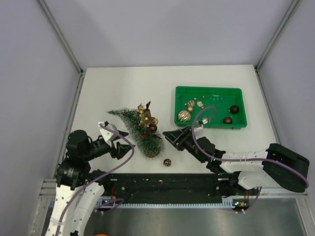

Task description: Decorate the small christmas tree

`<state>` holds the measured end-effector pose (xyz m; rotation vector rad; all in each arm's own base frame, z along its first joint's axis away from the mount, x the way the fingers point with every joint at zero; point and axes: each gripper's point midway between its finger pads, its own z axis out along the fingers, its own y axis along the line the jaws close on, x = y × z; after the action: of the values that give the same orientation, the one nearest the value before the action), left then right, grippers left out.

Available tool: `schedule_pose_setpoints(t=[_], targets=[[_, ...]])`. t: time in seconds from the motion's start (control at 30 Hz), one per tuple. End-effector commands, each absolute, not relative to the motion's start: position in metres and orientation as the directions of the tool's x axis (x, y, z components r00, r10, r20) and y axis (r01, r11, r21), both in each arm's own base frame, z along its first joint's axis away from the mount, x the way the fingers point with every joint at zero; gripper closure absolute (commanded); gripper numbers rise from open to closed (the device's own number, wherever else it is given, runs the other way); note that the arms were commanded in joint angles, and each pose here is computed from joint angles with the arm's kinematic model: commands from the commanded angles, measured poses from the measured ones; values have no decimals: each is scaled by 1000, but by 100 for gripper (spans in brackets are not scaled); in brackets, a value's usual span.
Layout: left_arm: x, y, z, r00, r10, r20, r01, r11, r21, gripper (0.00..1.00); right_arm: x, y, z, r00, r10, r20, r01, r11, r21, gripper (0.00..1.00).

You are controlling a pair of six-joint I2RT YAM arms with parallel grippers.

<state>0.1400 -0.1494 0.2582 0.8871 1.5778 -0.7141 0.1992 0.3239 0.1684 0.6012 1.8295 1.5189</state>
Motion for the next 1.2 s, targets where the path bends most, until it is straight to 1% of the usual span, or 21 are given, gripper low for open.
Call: schedule_pose_setpoints(t=[0.0, 0.13, 0.23, 0.37, 0.43, 0.5, 0.6, 0.8, 0.9, 1.0, 1.17], targets=[[129, -147, 283, 33, 148, -988, 839, 533, 107, 36, 199, 328, 199, -654, 727, -210, -122, 173, 977, 51], [130, -146, 282, 30, 149, -988, 836, 538, 107, 36, 201, 319, 200, -631, 740, -233, -123, 201, 972, 51], [129, -146, 281, 36, 150, -988, 835, 539, 112, 36, 204, 309, 193, -608, 736, -297, -104, 297, 949, 53], [129, -144, 280, 36, 156, -987, 832, 542, 116, 36, 210, 283, 169, -573, 674, -465, -14, 560, 828, 54], [129, -144, 279, 37, 156, -987, 831, 544, 117, 36, 213, 263, 156, -557, 605, -569, 31, 699, 714, 53], [129, -144, 279, 33, 156, -987, 831, 544, 113, 36, 218, 246, 150, -535, 539, -650, 64, 793, 606, 51], [130, -145, 279, 30, 149, -988, 833, 543, 107, 36, 223, 231, 138, -530, 439, -726, 88, 879, 468, 46], [130, -145, 279, 31, 150, -988, 834, 541, 108, 36, 234, 228, 103, -590, 329, -738, 127, 940, 317, 33], [130, -145, 279, 28, 151, -988, 832, 544, 107, 36, 243, 231, 90, -615, 290, -733, 134, 955, 264, 30], [130, -145, 279, 28, 151, -988, 832, 545, 107, 36, 252, 234, 88, -609, 268, -746, 135, 963, 235, 28], [131, -145, 277, 20, 152, -988, 831, 546, 101, 36, 266, 249, 92, -572, 294, -766, 87, 950, 300, 28]])
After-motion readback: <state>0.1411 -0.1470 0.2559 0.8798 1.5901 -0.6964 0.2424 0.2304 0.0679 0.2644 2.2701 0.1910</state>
